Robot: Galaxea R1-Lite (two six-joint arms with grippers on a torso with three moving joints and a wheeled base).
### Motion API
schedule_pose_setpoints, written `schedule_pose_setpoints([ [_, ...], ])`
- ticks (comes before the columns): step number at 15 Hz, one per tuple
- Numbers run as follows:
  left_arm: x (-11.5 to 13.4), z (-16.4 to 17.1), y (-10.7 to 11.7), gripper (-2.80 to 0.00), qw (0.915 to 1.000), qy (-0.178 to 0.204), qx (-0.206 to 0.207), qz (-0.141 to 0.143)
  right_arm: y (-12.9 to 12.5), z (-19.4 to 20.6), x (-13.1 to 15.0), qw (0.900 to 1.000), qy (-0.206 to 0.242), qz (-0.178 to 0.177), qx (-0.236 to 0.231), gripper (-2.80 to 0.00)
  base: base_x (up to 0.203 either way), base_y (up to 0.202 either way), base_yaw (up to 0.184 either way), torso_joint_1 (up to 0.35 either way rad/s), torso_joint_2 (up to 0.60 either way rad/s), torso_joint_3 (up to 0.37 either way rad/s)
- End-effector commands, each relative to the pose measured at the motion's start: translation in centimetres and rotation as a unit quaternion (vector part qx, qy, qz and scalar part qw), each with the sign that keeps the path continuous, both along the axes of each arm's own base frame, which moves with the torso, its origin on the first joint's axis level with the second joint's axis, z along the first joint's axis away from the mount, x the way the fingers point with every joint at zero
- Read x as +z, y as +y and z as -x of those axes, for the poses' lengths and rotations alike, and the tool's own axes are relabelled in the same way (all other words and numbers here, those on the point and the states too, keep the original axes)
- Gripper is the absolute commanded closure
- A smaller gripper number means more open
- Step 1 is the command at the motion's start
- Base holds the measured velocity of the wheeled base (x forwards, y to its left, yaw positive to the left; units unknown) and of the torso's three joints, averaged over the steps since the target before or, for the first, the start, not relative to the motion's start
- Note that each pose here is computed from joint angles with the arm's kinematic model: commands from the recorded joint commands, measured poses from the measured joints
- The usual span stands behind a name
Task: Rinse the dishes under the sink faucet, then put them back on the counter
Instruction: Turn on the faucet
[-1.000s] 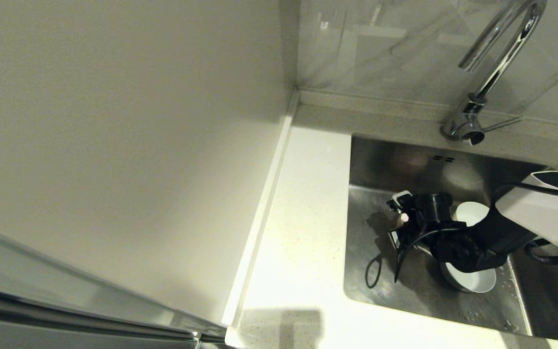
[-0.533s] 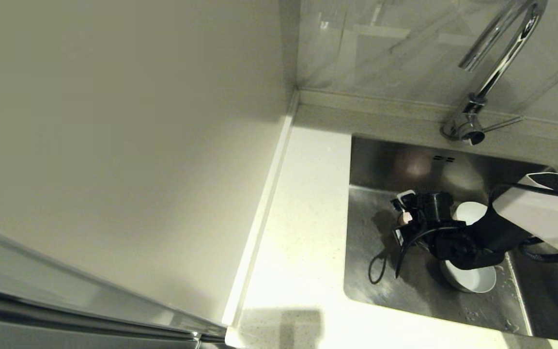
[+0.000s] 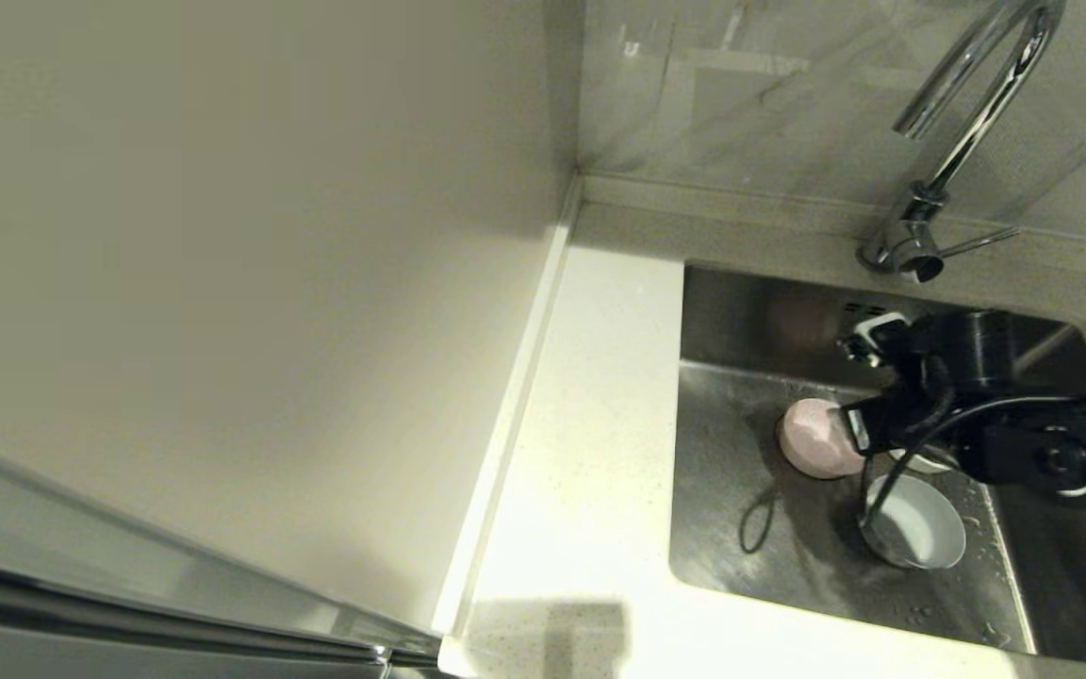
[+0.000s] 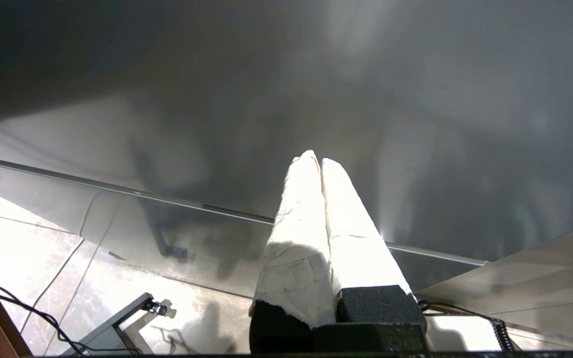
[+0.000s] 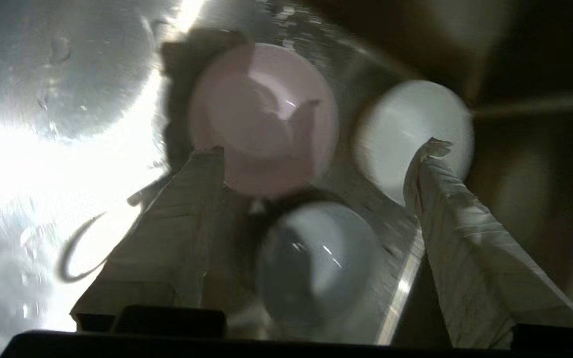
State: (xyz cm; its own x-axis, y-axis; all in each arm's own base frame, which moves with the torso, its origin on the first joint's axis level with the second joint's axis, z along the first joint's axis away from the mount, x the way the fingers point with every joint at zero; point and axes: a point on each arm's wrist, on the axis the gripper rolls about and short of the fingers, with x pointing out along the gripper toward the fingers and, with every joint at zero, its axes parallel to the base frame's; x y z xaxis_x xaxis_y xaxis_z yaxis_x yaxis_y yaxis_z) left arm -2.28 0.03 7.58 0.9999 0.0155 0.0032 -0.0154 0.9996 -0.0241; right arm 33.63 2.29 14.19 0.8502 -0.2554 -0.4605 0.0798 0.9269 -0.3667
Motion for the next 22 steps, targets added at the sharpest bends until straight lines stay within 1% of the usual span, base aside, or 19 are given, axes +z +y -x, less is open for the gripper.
schedule_pose_setpoints([
  [1,0.0,0.0,0.0,0.00,1.0000,-0.001,0.000,0.000,-2.6,5.9,6.5,0.998,-0.054,-0.002,-0.037,-2.80,0.000,0.000,0.000,0.000,0.00,0.000],
  [2,0.0,0.0,0.0,0.00,1.0000,-0.001,-0.001,0.000,-4.9,7.3,7.4,0.996,-0.042,-0.002,-0.075,-2.80,0.000,0.000,0.000,0.000,0.00,0.000],
  [3,0.0,0.0,0.0,0.00,1.0000,-0.001,0.000,0.000,-7.7,8.4,8.3,0.993,-0.014,-0.009,-0.119,-2.80,0.000,0.000,0.000,0.000,0.00,0.000],
  [4,0.0,0.0,0.0,0.00,1.0000,-0.002,0.000,0.000,-10.0,9.3,9.7,0.989,0.011,-0.026,-0.147,-2.80,0.000,0.000,0.000,0.000,0.00,0.000],
  [5,0.0,0.0,0.0,0.00,1.0000,-0.001,0.000,0.000,-11.6,10.2,11.5,0.984,0.024,-0.053,-0.168,-2.80,0.000,0.000,0.000,0.000,0.00,0.000],
  [6,0.0,0.0,0.0,0.00,1.0000,-0.001,0.000,0.000,-13.1,11.2,13.1,0.978,0.036,-0.087,-0.188,-2.80,0.000,0.000,0.000,0.000,0.00,0.000],
  [7,0.0,0.0,0.0,0.00,1.0000,-0.001,0.000,0.000,-14.6,12.1,14.4,0.970,0.042,-0.122,-0.206,-2.80,0.000,0.000,0.000,0.000,0.00,0.000],
  [8,0.0,0.0,0.0,0.00,1.0000,-0.001,0.001,0.000,-16.0,12.6,14.9,0.963,0.047,-0.156,-0.216,-2.80,0.000,0.000,0.000,0.000,0.00,0.000],
  [9,0.0,0.0,0.0,0.00,1.0000,-0.001,0.000,0.000,-16.9,12.5,14.8,0.958,0.053,-0.178,-0.219,0.00,0.000,0.000,0.000,0.000,0.00,0.000],
  [10,0.0,0.0,0.0,0.00,1.0000,-0.001,0.000,0.000,-17.2,12.3,14.8,0.956,0.055,-0.188,-0.219,0.00,0.000,0.000,0.000,0.000,0.00,0.000],
  [13,0.0,0.0,0.0,0.00,1.0000,-0.001,0.000,0.000,-17.0,12.3,14.8,0.958,0.055,-0.200,-0.200,0.00,0.000,0.000,0.000,0.000,0.00,0.000],
  [14,0.0,0.0,0.0,0.00,1.0000,-0.001,0.000,0.000,-16.9,12.4,14.8,0.955,0.059,-0.206,-0.205,0.00,0.000,0.000,0.000,0.000,0.00,0.000],
  [16,0.0,0.0,0.0,0.00,1.0000,-0.001,0.000,0.000,-16.7,12.4,15.1,0.945,0.052,-0.234,-0.221,0.00,0.000,0.000,0.000,0.000,0.00,0.000],
  [17,0.0,0.0,0.0,0.00,1.0000,-0.001,0.000,0.000,-16.4,12.1,15.3,0.942,0.058,-0.246,-0.220,0.00,0.000,0.000,0.000,0.000,0.00,0.000],
  [18,0.0,0.0,0.0,0.00,1.0000,-0.001,0.000,0.000,-16.2,11.8,15.6,0.943,0.059,-0.247,-0.218,0.00,0.000,0.000,0.000,0.000,0.00,0.000],
  [20,0.0,0.0,0.0,0.00,1.0000,-0.001,0.000,0.000,-15.9,11.4,17.0,0.948,0.038,-0.234,-0.212,0.00,0.000,0.000,0.000,0.000,0.00,0.000],
  [22,0.0,0.0,0.0,0.00,1.0000,-0.002,0.000,0.000,-14.7,10.6,18.0,0.955,0.030,-0.221,-0.197,0.00,0.000,0.000,0.000,0.000,0.00,0.000],
])
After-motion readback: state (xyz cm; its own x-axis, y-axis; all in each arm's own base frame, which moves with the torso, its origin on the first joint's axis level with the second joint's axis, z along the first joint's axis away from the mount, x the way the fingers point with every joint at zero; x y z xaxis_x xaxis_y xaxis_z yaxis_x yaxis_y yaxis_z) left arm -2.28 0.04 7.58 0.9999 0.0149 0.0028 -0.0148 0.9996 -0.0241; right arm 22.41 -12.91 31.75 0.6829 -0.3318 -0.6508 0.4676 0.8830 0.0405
